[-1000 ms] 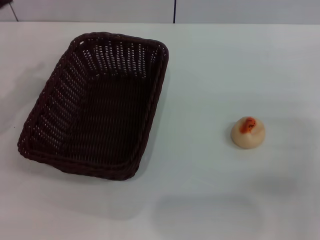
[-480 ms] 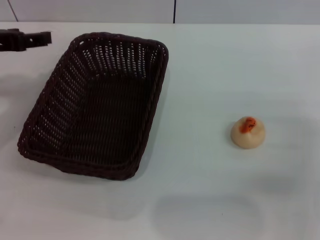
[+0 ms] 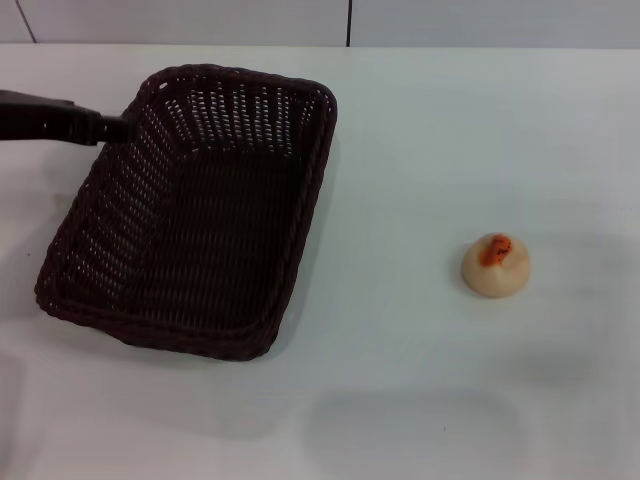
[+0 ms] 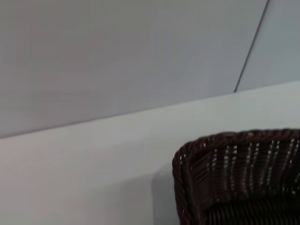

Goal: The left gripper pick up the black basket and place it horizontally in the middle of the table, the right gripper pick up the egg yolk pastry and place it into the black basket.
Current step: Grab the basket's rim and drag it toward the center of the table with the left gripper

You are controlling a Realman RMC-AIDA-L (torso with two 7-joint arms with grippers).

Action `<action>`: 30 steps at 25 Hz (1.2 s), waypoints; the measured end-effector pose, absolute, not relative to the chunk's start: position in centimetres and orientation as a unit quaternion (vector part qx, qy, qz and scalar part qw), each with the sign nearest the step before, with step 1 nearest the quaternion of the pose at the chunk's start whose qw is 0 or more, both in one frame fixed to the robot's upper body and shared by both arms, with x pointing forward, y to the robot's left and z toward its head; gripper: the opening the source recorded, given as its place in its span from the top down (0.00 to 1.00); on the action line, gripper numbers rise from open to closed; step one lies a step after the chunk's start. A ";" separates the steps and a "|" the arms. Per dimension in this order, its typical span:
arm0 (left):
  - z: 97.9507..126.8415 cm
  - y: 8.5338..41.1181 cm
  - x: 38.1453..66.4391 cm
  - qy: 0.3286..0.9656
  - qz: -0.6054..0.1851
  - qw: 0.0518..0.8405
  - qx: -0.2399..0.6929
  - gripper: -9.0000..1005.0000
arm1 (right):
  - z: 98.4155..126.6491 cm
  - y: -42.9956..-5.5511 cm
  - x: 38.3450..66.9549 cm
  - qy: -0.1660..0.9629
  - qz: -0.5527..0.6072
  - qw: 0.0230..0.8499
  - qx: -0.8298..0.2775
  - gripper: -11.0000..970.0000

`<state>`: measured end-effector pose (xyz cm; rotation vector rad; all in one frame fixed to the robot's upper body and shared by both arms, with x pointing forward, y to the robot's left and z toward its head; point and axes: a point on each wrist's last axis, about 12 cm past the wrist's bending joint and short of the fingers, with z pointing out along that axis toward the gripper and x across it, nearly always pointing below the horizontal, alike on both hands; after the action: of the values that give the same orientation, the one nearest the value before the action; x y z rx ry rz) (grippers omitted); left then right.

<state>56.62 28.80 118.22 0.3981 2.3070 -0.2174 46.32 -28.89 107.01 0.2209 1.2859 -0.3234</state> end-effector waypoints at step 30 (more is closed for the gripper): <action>114.9 28.1 56.3 0.933 -0.075 0.306 0.173 0.22 | 107.0 -28.9 46.1 0.593 -0.152 0.784 0.100 0.29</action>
<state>56.29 28.11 114.86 0.4584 2.4693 -0.1979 46.13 -28.93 106.99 0.2165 1.2789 -0.3289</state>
